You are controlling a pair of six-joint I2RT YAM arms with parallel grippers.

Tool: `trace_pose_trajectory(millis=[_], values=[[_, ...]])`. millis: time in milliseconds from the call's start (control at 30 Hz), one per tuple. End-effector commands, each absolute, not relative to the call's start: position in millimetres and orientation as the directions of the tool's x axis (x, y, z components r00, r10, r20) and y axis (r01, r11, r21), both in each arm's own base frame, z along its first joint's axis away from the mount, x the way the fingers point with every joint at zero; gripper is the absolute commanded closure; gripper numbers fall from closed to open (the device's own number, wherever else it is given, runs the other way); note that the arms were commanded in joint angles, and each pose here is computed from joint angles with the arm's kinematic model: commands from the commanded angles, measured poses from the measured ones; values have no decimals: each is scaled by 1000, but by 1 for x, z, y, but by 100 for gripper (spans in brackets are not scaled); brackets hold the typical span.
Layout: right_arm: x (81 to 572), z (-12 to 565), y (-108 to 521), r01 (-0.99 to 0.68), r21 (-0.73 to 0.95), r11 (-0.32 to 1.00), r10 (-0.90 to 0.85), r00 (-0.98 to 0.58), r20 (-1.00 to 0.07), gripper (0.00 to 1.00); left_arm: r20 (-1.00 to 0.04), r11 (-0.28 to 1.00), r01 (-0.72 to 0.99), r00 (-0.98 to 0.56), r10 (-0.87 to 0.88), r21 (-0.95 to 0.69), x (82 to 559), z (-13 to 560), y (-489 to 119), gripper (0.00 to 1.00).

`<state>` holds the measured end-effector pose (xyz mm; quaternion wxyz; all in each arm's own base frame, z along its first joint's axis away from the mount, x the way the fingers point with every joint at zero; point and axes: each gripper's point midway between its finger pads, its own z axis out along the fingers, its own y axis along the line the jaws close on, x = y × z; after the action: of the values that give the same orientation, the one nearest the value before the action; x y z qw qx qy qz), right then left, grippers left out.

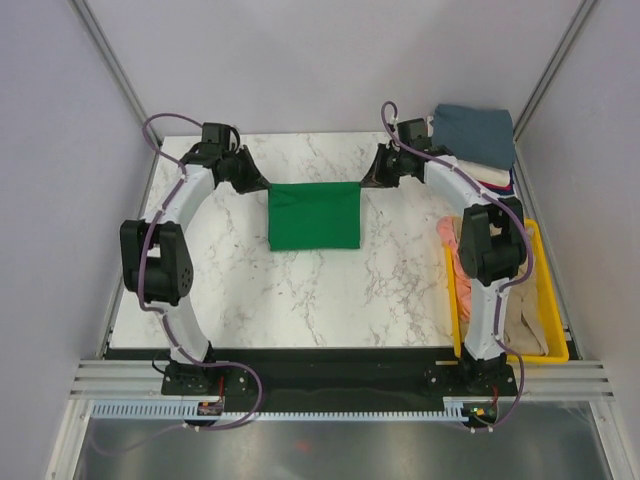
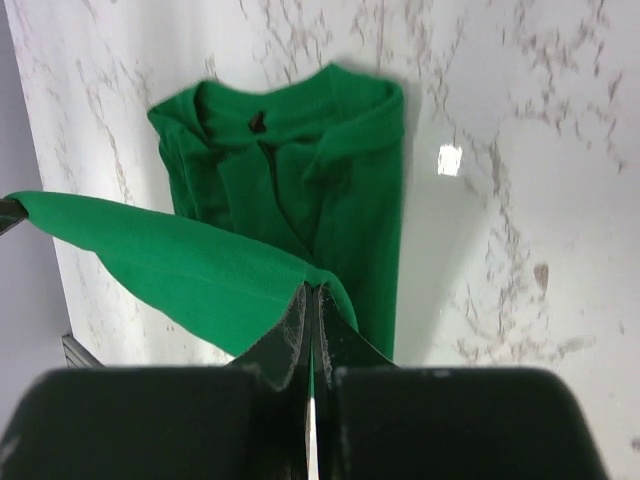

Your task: Fold and stack the t-shirts

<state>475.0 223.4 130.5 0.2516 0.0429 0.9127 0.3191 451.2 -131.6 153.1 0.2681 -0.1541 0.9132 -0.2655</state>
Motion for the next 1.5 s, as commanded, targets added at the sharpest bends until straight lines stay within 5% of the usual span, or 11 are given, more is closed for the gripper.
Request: trace_pose_trajectory(millis=[0, 67, 167, 200, 233, 367, 667, 1000, 1267, 1433, 1467], values=[[505, 134, 227, -95, 619, 780, 258, -852, -455, 100, -455, 820, -90, -795, -401, -566, 480, 163, -124, 97], [518, 136, 231, -103, 629, 770, 265, -846, -462, 98, -445, 829, -106, -802, -397, -548, 499, 149, -119, 95], [537, 120, 240, -125, 646, 753, 253, -851, -461, 61, -408, 826, -135, -818, -404, -547, 516, 135, -113, 83], [539, 105, 244, -121, 654, 747, 244, -865, -438, 46, -352, 813, -160, -843, -407, -560, 516, 115, -115, 75], [541, 104, 244, -125, 659, 741, 242, -866, -437, 40, -331, 807, -166, -851, -407, -567, 518, 107, -116, 53], [544, 107, 234, -123, 651, 749, 251, -857, -450, 33, -314, 806, -142, -872, -377, -574, 523, 102, -120, 20], [511, 94, 225, -131, 650, 749, 248, -854, -458, 23, -443, 843, -33, -839, -316, -537, 478, 171, -121, 19], [523, 38, 243, -124, 686, 717, 238, -881, -409, 24, -573, 903, 152, -811, -118, -402, 334, 190, -155, 22], [510, -3, 280, -163, 620, 768, 150, -895, -421, 30, -592, 937, 90, -794, -138, -338, 260, 166, -119, 22], [495, -29, 290, -178, 626, 759, 132, -900, -416, 65, -669, 936, 122, -729, -142, -331, 238, 180, -108, 20], [498, -28, 292, -192, 636, 747, 142, -889, -435, 80, -673, 934, 112, -723, -157, -339, 235, 181, -107, 20]])
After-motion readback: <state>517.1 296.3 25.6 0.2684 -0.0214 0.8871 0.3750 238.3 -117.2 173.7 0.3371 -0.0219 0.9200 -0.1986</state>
